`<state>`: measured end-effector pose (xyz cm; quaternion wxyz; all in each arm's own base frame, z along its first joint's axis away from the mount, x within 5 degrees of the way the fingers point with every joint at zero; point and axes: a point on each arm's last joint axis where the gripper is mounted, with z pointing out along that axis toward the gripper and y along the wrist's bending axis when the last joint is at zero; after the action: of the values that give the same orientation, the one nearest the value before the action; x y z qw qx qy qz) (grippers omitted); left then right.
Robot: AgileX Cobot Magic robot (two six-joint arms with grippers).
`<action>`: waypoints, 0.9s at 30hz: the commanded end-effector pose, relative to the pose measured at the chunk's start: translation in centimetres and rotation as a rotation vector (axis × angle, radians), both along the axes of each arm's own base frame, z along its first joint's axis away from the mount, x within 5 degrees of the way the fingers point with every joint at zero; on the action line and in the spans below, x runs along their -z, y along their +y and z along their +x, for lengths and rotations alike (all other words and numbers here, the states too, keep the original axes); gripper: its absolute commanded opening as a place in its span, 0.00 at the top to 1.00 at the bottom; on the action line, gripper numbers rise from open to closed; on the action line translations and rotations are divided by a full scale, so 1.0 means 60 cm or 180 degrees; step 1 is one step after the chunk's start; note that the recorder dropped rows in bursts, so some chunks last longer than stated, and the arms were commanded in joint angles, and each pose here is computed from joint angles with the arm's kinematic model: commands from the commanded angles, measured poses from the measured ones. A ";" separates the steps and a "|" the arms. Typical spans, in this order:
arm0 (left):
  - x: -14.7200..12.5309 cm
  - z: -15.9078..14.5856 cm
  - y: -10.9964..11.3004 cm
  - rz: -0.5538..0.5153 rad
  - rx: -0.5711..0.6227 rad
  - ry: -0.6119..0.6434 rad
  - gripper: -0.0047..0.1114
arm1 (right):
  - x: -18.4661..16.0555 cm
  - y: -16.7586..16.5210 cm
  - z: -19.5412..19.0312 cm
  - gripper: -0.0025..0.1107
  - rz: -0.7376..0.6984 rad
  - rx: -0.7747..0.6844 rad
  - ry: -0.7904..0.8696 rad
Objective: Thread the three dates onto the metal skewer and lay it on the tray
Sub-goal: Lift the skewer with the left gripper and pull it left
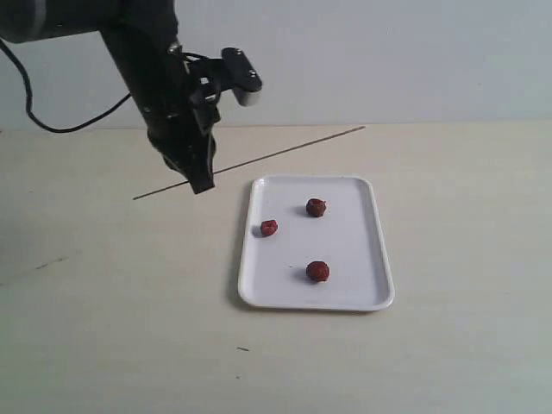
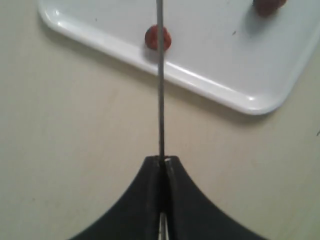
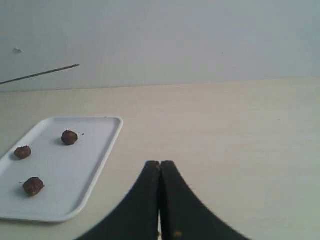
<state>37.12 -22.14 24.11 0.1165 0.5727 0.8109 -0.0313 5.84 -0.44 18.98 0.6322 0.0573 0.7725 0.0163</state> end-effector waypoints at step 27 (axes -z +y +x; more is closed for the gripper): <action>0.002 -0.014 0.181 -0.0066 0.0033 -0.0331 0.96 | -0.026 0.005 0.003 0.98 -0.0157 -0.0111 -0.0593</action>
<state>36.91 -11.61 23.19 0.1498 0.5819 0.7991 -0.0193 5.99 -0.30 19.96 0.6735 0.0341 0.7383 0.0099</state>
